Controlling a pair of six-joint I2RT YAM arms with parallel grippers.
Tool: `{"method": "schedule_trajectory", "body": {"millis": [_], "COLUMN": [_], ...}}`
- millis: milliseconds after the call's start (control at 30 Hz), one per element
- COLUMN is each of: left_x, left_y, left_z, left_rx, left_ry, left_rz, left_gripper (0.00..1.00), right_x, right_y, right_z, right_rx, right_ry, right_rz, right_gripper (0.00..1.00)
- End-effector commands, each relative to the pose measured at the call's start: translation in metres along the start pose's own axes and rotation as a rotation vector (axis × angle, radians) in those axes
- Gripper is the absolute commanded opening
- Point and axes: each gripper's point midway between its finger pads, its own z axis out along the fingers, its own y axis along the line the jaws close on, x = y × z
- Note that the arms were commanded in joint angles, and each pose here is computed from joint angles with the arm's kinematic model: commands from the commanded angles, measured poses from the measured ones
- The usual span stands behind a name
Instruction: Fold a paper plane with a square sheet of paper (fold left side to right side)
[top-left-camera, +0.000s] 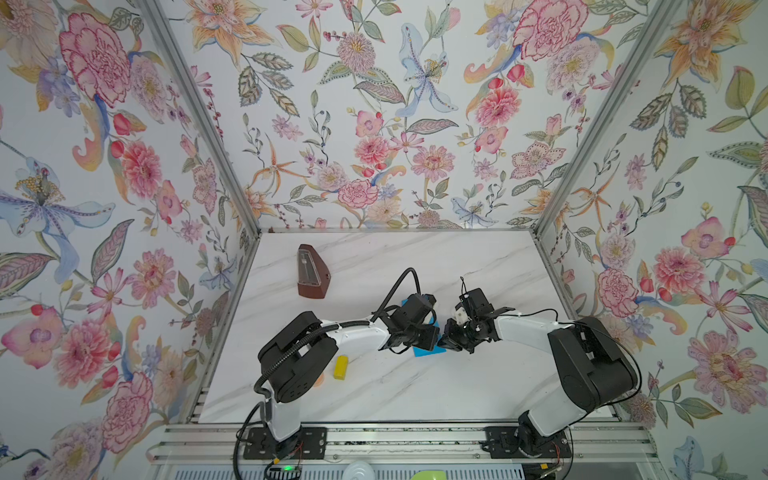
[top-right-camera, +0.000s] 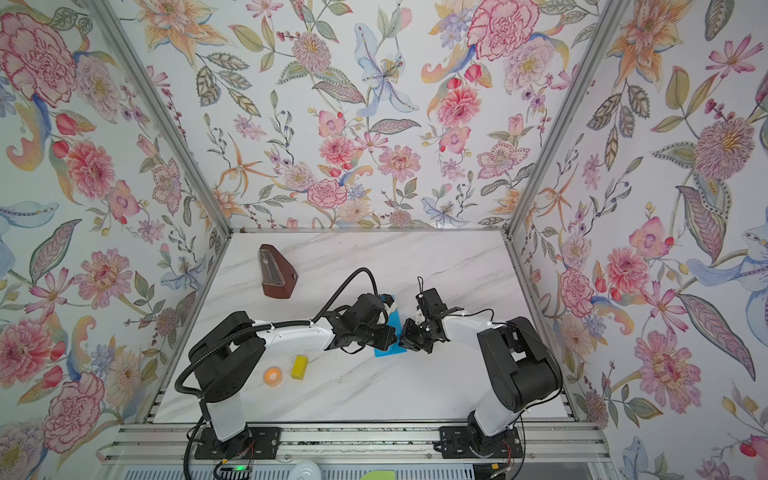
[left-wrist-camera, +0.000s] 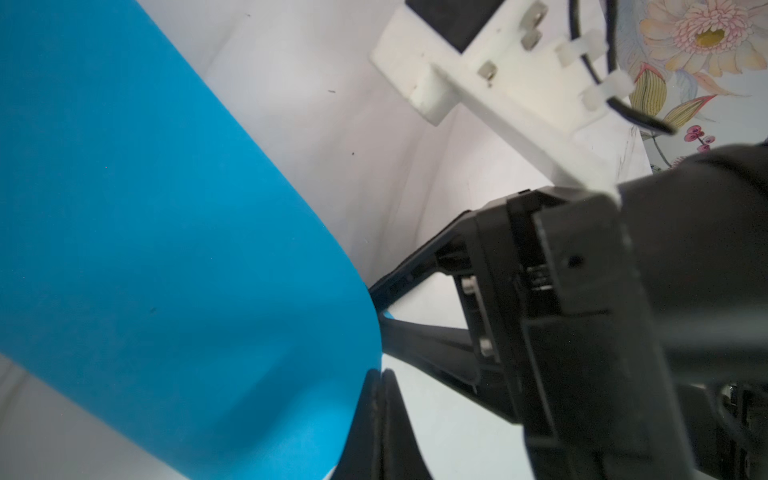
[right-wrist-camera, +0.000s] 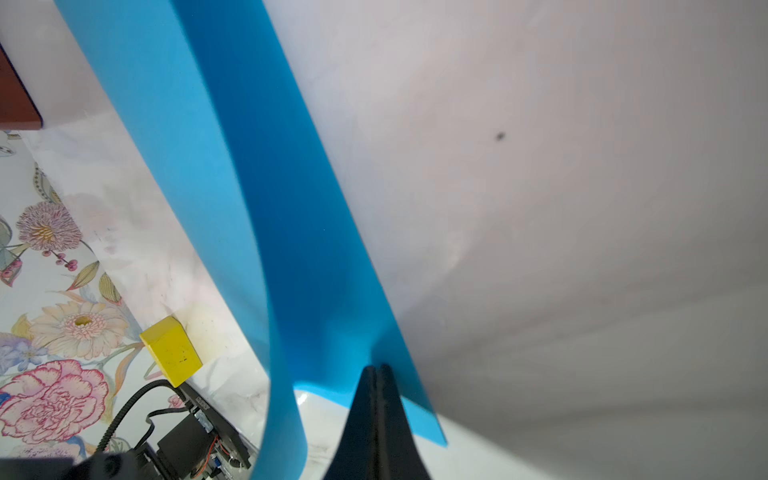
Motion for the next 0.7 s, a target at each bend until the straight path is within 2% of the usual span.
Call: {"method": "schedule_trajectory", "body": {"millis": [0, 667], "left_x": [-0.001, -0.009], "left_y": [0.007, 0.064], "left_z": [-0.005, -0.012], "left_rx": [0.014, -0.091], "left_ry": [-0.002, 0.055], "left_rz": [-0.015, 0.000], "left_gripper": [0.00, 0.00], "right_x": [0.006, 0.009], "right_y": [-0.018, -0.015], "right_z": [0.008, 0.009], "right_rx": [0.062, 0.070], "right_ry": [0.010, 0.028], "right_rz": [0.005, -0.008], "right_gripper": [0.01, 0.01]}}
